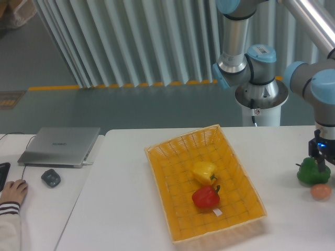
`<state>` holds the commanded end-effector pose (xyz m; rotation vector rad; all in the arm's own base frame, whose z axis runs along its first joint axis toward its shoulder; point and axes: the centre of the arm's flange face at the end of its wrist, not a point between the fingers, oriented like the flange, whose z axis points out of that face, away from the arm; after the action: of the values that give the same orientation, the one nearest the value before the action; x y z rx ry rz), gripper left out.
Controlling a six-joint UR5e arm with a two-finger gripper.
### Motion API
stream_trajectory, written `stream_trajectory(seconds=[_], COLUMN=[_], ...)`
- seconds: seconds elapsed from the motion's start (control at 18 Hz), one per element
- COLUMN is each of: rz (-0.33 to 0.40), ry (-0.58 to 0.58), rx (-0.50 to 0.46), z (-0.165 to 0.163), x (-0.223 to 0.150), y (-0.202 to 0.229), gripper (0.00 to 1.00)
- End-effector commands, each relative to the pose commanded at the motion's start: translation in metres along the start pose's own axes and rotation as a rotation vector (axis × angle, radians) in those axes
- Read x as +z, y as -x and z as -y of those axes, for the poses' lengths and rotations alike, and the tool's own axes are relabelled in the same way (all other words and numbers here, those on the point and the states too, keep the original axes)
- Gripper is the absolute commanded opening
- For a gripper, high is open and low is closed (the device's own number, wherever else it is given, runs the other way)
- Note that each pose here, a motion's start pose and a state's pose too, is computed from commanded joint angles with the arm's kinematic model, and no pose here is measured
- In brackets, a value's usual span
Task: Place the triangular bread in the basket
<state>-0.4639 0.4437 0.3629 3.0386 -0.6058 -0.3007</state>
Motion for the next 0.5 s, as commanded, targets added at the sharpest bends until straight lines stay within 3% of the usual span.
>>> stream_trajectory(seconds=[0.11, 0.33, 0.5], rz=[-0.013, -0.047, -0.061], ry=[0.004, 0.014, 0.014], rx=[0.035, 0.196, 0.189], z=[-0.015, -0.030, -0.042], x=[0.007, 0.022, 0.030], y=[0.001, -0.003, -0.003], gripper=[1.00, 1.00, 1.00])
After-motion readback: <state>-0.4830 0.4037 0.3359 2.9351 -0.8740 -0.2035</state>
